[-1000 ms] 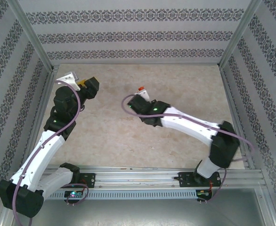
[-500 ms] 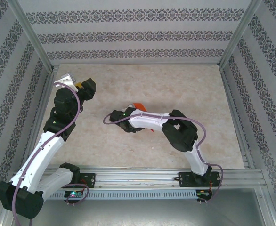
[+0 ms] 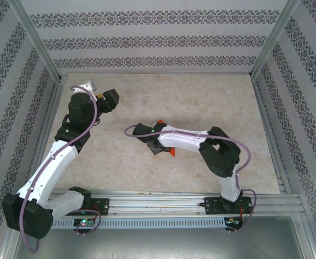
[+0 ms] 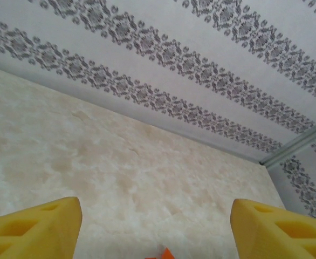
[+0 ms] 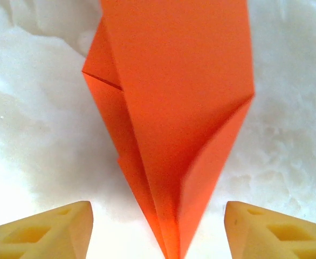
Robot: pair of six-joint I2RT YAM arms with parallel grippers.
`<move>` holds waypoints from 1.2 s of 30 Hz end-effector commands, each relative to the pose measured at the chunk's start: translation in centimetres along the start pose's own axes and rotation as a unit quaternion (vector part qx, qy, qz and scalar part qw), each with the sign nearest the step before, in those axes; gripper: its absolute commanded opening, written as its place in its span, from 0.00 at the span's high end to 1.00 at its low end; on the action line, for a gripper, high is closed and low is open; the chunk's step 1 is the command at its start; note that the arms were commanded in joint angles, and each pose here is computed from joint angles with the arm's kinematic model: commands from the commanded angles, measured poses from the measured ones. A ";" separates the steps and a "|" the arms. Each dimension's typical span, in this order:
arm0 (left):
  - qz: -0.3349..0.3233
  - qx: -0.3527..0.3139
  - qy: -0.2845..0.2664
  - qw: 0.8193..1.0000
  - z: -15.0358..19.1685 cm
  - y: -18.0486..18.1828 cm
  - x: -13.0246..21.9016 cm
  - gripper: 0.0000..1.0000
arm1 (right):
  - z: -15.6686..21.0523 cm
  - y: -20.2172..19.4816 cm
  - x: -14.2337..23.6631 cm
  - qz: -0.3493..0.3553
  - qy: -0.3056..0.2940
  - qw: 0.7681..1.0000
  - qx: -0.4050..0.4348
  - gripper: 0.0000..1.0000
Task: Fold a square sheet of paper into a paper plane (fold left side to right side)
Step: Turn over the paper at the center of the table, then pick up the paper from the center of the table.
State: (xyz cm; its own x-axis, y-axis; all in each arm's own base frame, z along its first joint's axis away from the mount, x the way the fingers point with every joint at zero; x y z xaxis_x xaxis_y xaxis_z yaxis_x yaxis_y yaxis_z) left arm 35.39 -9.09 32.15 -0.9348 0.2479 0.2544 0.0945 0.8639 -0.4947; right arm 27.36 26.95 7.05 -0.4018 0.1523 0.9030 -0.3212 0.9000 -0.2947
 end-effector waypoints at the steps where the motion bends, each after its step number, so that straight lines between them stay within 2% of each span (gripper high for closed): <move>1: 0.039 0.008 0.048 0.998 0.6 -1.1 -0.6 0.26 | -0.6 -0.9 2.4 -0.063 -0.035 0.996 -0.058 0.31; 6: 0.068 0.034 0.145 0.986 5.0 -1.3 -1.8 0.29 | 0.0 -3.9 3.7 -0.097 -0.070 0.986 -0.114 0.27; 12: 0.097 0.104 0.249 0.958 12.4 -0.9 -2.4 0.33 | 0.6 -7.5 4.5 -0.133 -0.123 0.965 -0.191 0.24; 16: 0.109 0.130 0.295 0.940 17.3 -1.6 -2.7 0.33 | 1.5 -9.8 4.4 -0.159 -0.146 0.945 -0.244 0.20; 22: 0.124 0.134 0.341 0.922 22.1 -3.9 -4.4 0.34 | 3.3 -13.3 3.7 -0.188 -0.194 0.905 -0.329 0.02; 29: 0.120 0.142 0.362 0.913 25.6 -5.0 -7.5 0.37 | 5.6 -15.8 2.2 -0.255 -0.208 0.847 -0.417 0.02; 32: 0.110 0.143 0.359 0.916 26.2 -4.8 -8.7 0.38 | 6.4 -16.4 1.8 -0.279 -0.215 0.825 -0.441 0.02; 36: 0.097 0.143 0.359 0.917 26.9 -4.3 -10.0 0.38 | 7.4 -16.5 1.6 -0.295 -0.213 0.817 -0.448 0.02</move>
State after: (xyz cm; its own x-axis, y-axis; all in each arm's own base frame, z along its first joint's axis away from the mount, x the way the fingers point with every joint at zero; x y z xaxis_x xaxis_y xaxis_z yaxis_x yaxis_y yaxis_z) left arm 33.49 -25.99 8.22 -0.3863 0.6871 0.6154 0.0144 0.6716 -0.7408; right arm 25.82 8.43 10.29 -0.7212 -0.3179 0.6155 0.1658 0.7835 0.5989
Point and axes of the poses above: each hand's point on the last joint's axis, 136 mm out from that joint toward the fingers, its own x axis back along the fingers, its own y axis along the line the jaws close on, z = x × y, the point moved 2 cm from there along x, back along the fingers, and after that the axes turned 2 degrees about -x, right-handed, at the moved point
